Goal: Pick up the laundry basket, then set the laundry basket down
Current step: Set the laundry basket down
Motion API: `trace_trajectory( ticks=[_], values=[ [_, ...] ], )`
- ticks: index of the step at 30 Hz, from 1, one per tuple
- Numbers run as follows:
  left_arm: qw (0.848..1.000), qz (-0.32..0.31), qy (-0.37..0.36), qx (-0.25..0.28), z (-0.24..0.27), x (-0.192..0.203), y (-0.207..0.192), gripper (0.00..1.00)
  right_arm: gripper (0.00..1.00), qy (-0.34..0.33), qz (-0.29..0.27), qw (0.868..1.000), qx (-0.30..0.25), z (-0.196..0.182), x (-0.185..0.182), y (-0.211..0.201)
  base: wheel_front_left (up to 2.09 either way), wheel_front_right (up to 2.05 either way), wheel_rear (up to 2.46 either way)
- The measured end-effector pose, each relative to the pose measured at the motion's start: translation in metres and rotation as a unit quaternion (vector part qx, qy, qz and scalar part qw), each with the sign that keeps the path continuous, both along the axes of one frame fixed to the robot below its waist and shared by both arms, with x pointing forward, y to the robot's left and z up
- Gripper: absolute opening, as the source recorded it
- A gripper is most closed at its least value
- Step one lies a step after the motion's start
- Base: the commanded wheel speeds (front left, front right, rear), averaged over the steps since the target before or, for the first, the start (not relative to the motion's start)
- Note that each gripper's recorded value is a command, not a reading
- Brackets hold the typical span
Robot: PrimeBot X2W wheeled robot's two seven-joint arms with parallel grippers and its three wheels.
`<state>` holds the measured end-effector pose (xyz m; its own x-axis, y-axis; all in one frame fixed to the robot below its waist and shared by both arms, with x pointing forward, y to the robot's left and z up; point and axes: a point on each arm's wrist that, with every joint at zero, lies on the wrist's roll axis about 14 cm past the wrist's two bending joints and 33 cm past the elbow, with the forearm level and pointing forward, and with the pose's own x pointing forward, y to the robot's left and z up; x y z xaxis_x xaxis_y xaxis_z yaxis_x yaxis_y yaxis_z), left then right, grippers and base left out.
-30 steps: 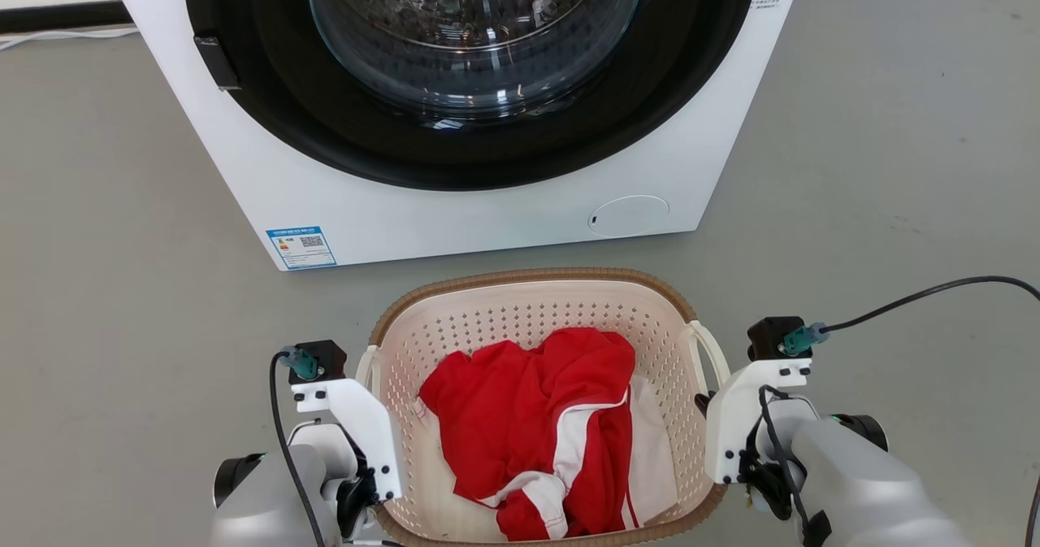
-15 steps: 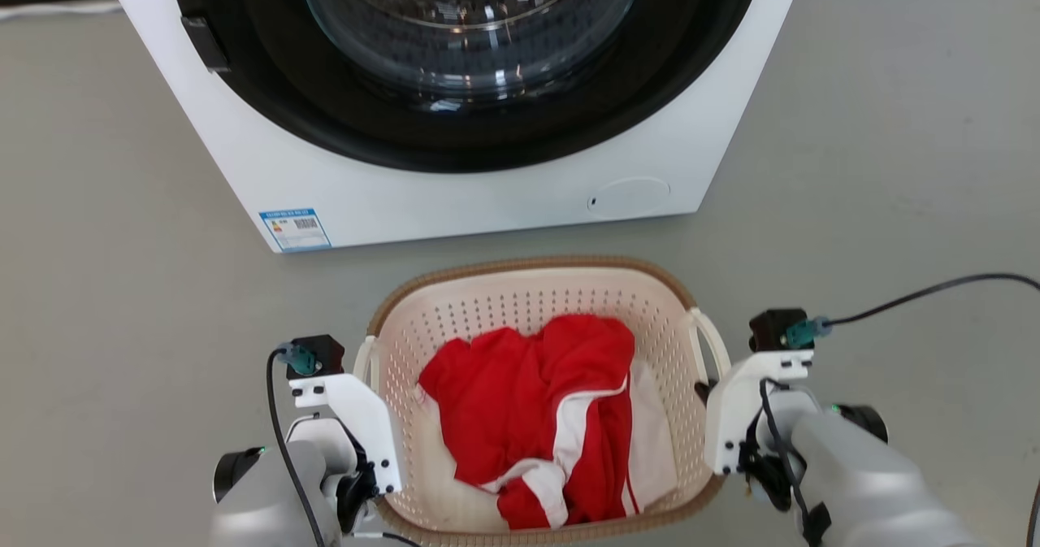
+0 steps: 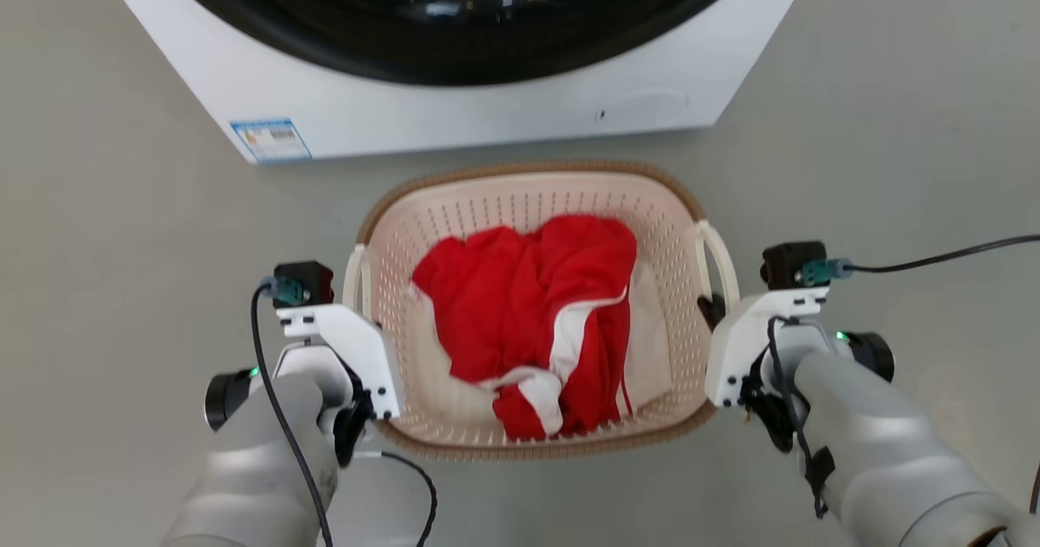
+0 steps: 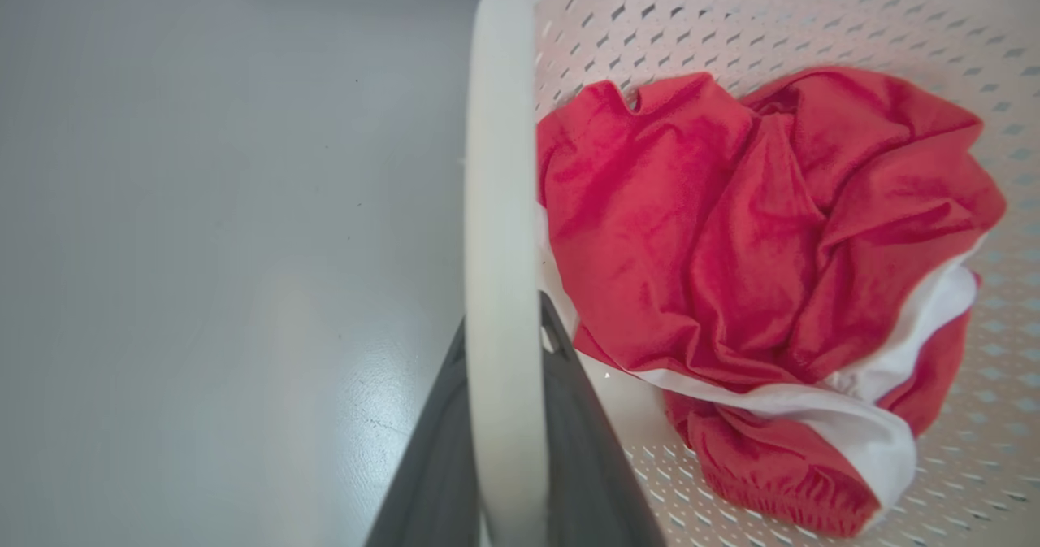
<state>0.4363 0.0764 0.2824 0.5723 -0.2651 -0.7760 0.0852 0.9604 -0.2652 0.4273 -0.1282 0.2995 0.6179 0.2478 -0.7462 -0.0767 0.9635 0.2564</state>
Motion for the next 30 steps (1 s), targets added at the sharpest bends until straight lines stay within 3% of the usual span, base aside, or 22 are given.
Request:
trace_trajectory(
  ticks=[30],
  values=[
    [0.999, 0.03, -0.018, 0.011, -0.089, 0.057, 0.011, 0.0, 0.0, 0.006, -0.008, 1.0, 0.028, -0.093, 0.049, 0.011, 0.0, 0.0, 0.0]
  ],
)
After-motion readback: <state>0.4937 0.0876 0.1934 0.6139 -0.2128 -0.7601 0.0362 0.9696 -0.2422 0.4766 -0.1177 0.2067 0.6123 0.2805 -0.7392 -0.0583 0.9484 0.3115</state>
